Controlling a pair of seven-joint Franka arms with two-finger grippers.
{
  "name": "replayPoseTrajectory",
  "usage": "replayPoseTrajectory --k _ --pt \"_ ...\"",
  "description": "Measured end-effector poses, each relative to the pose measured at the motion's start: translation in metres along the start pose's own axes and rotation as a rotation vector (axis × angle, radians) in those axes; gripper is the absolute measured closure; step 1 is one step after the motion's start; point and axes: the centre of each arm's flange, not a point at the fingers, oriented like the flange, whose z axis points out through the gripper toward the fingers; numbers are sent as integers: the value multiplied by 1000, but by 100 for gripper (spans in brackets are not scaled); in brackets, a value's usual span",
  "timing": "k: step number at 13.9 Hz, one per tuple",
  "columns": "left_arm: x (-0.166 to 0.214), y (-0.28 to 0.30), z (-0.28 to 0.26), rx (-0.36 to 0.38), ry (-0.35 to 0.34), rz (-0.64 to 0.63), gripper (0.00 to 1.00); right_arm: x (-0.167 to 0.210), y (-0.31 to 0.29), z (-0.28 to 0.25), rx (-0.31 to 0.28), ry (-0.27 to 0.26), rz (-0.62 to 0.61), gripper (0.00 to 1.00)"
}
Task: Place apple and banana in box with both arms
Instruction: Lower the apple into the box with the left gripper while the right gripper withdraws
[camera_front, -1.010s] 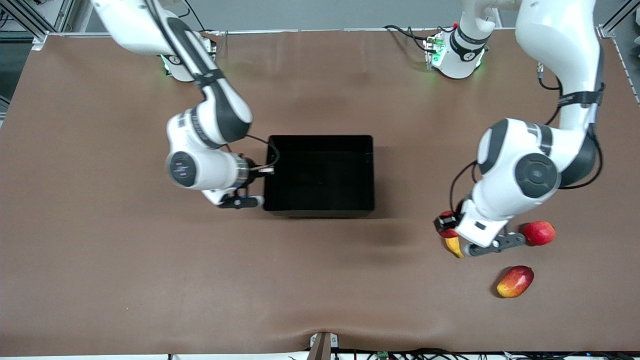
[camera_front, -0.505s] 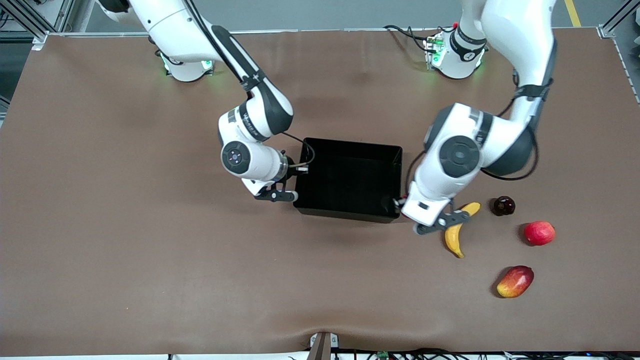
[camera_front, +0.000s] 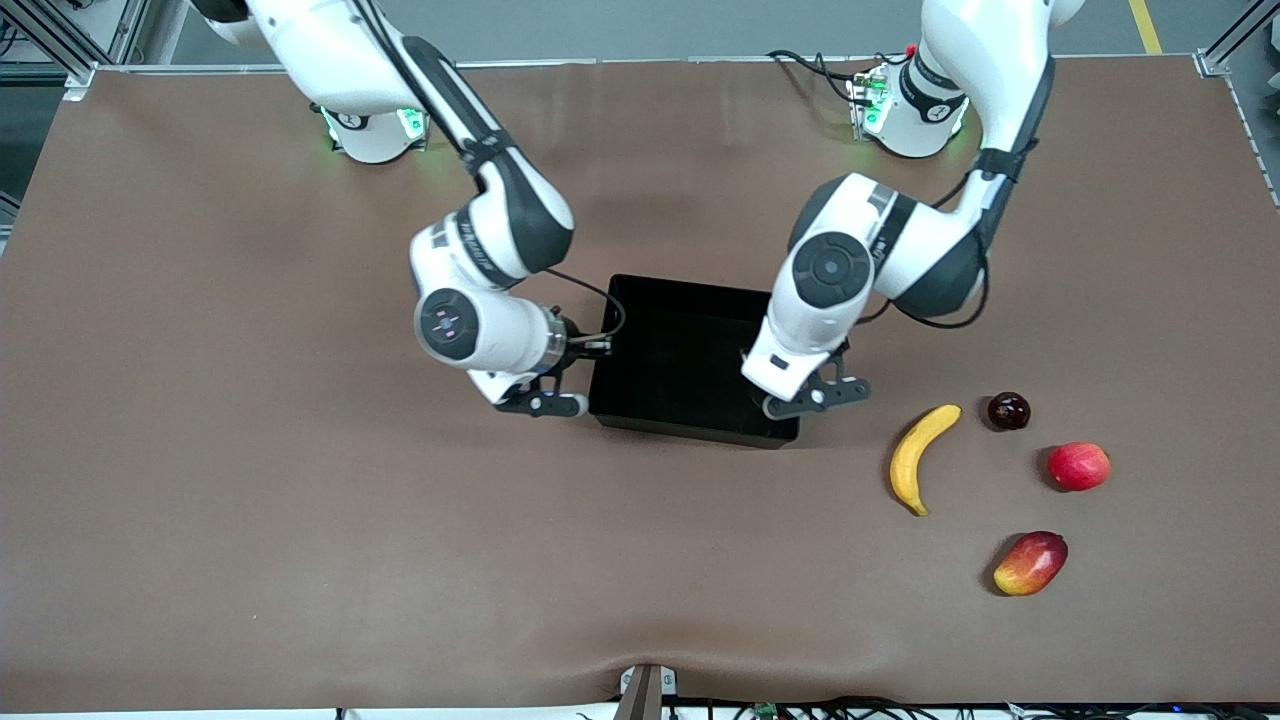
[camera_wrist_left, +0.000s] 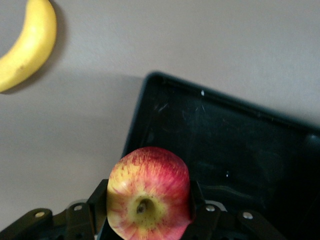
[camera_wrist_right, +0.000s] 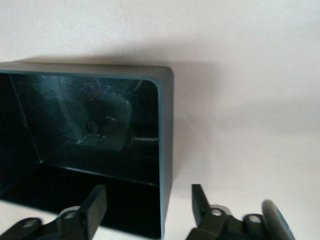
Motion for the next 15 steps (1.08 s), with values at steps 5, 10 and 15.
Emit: replayPoseTrajectory --k 5,10,15 --pt "-38 20 57 29 72 121 34 15 30 -95 -133 50 8 0" --pt "-49 29 87 45 43 151 34 26 103 -201 -140 59 117 0" --pt "-68 45 104 49 12 190 34 4 207 -299 -121 59 161 0"
